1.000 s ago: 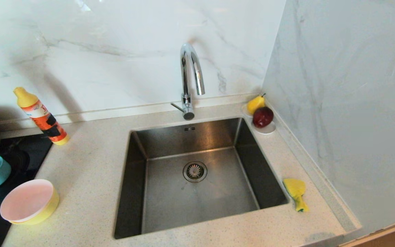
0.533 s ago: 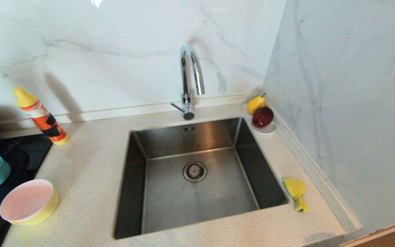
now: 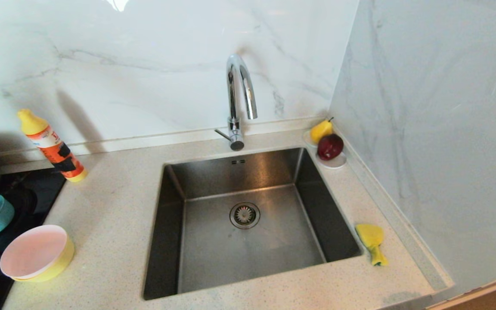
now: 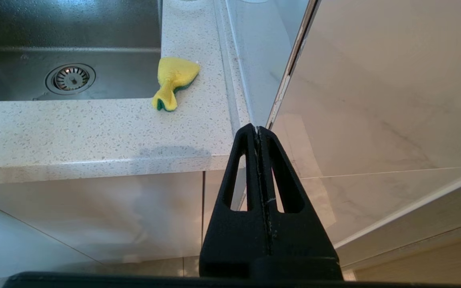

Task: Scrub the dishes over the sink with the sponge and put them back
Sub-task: Place the bowl on the bowl

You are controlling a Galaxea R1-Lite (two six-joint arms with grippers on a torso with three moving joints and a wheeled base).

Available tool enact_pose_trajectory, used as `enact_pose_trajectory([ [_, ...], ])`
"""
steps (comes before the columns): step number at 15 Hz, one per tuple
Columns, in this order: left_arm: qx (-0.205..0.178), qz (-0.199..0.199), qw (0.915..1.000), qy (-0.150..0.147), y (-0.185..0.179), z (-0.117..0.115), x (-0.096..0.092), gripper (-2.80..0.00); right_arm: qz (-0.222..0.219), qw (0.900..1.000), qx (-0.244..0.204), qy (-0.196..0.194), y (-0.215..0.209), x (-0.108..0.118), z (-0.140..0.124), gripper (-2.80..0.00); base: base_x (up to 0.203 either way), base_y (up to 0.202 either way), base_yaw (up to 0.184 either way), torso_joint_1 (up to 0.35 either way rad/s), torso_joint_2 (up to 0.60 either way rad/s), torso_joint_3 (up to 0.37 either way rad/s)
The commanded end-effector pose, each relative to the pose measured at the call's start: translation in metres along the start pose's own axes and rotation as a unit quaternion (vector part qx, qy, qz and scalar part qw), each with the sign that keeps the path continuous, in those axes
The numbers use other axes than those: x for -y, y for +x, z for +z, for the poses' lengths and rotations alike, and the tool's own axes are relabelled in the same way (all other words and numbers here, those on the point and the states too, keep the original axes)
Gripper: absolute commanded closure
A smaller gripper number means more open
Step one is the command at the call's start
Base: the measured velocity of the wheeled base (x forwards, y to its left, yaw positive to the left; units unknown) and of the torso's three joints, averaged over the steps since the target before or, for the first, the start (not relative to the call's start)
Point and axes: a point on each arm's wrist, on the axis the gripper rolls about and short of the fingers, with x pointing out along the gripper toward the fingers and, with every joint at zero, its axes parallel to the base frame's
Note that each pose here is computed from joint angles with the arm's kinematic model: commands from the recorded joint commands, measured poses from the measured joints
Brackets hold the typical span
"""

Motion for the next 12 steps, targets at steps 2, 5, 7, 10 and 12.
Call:
enact_pose_trajectory([
  [2,-0.002,-0.001,1.0000,-0.003,0.004,0.002,0.001,-2.80,0.000,1.000,-0.001,0.000,0.000,0.000,0.000,0.00,0.000,0.000,0.000,0.000,0.00,0.000],
  [5,-0.011,-0.029,0.9995,-0.004,-0.007,0.003,0.005,-2.80,0.000,1.000,-0.001,0.000,0.000,0.000,0.000,0.00,0.000,0.000,0.000,0.000,0.00,0.000],
  [7,-0.018,-0.045,0.9988,-0.005,-0.016,0.002,0.007,-2.80,0.000,1.000,-0.001,0.000,0.000,0.000,0.000,0.00,0.000,0.000,0.000,0.000,0.00,0.000],
  [10,-0.020,-0.045,0.9988,-0.003,-0.008,0.003,0.006,-2.80,0.001,1.000,-0.001,0.000,0.000,0.000,0.000,0.00,0.000,0.000,0.000,0.000,0.00,0.000],
  [12,-0.021,-0.043,0.9988,-0.003,0.002,0.004,0.006,-2.80,0.000,1.000,-0.001,0.000,0.000,0.000,0.000,0.00,0.000,0.000,0.000,0.000,0.00,0.000],
])
